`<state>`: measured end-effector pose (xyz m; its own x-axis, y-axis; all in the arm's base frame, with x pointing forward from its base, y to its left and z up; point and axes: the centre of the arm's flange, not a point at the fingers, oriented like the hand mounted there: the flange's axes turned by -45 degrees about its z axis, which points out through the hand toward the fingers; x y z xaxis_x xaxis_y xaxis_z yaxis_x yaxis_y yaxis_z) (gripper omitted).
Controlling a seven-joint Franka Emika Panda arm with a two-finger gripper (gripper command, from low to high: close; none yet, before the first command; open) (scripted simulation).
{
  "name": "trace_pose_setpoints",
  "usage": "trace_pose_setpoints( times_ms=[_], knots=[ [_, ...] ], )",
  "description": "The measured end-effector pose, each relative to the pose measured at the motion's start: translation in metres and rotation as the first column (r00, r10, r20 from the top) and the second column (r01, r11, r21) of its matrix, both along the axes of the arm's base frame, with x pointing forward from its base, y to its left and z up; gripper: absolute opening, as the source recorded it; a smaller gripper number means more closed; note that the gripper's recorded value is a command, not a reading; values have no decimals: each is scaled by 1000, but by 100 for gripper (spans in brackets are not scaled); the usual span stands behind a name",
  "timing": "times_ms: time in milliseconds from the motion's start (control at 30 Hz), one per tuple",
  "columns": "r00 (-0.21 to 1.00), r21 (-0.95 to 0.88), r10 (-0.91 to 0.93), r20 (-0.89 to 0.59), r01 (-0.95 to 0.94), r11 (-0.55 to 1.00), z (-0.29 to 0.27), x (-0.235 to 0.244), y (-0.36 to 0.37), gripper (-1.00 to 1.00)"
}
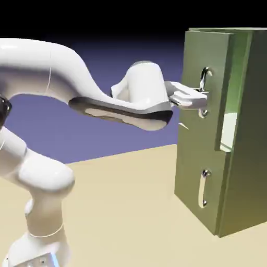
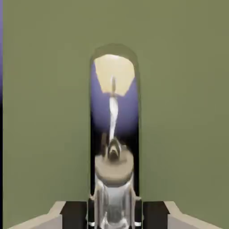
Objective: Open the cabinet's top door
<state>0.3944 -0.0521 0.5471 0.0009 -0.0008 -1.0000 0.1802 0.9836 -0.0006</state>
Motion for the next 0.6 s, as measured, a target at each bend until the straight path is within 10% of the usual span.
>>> trace_pose_setpoints(
  times_ms=[600],
  knots=[
    [905, 0, -426, -1, 426, 905, 0, -67, 97, -100]
  ],
)
